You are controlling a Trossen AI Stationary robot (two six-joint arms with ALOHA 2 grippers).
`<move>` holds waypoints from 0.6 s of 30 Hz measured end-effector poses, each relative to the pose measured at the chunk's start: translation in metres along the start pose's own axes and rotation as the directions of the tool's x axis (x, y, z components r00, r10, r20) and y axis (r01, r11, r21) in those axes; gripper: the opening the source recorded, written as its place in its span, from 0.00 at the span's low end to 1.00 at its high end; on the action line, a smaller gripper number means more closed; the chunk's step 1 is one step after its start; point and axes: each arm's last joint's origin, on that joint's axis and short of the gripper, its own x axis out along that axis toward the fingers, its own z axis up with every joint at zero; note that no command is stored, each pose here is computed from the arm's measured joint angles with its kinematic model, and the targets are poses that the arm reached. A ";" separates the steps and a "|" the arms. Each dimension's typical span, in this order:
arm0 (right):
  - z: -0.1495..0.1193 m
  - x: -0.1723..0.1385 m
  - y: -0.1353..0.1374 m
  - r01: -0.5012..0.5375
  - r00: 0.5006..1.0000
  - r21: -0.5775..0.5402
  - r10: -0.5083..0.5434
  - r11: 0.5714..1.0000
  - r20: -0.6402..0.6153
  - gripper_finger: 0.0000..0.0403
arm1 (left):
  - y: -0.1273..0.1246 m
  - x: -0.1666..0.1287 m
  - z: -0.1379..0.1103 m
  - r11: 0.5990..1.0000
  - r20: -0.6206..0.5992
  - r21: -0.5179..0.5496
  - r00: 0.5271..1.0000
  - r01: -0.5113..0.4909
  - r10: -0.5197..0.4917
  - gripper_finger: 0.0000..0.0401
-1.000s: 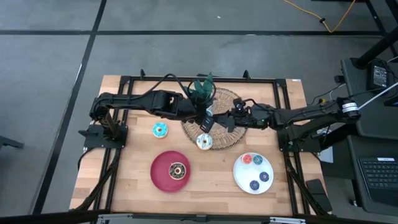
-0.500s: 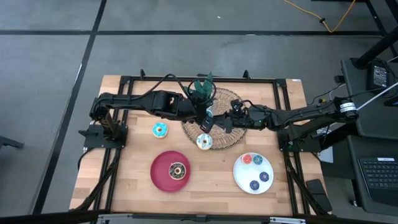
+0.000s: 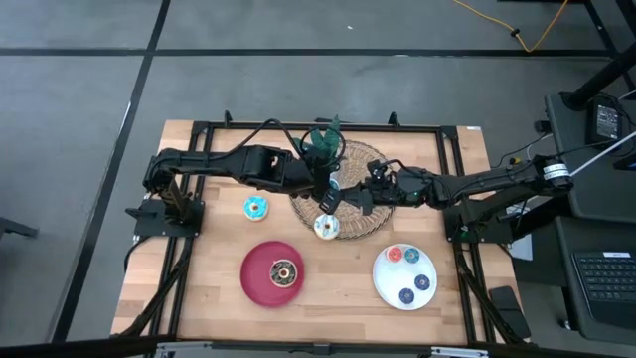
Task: Pick & Place donuts
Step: Put the blue donut on the white plate
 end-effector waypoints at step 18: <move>-0.007 -0.009 0.008 -0.017 0.998 -0.008 0.016 1.000 -0.064 0.02 | -0.001 0.000 -0.002 0.999 -0.056 -0.005 0.998 0.035 -0.035 0.40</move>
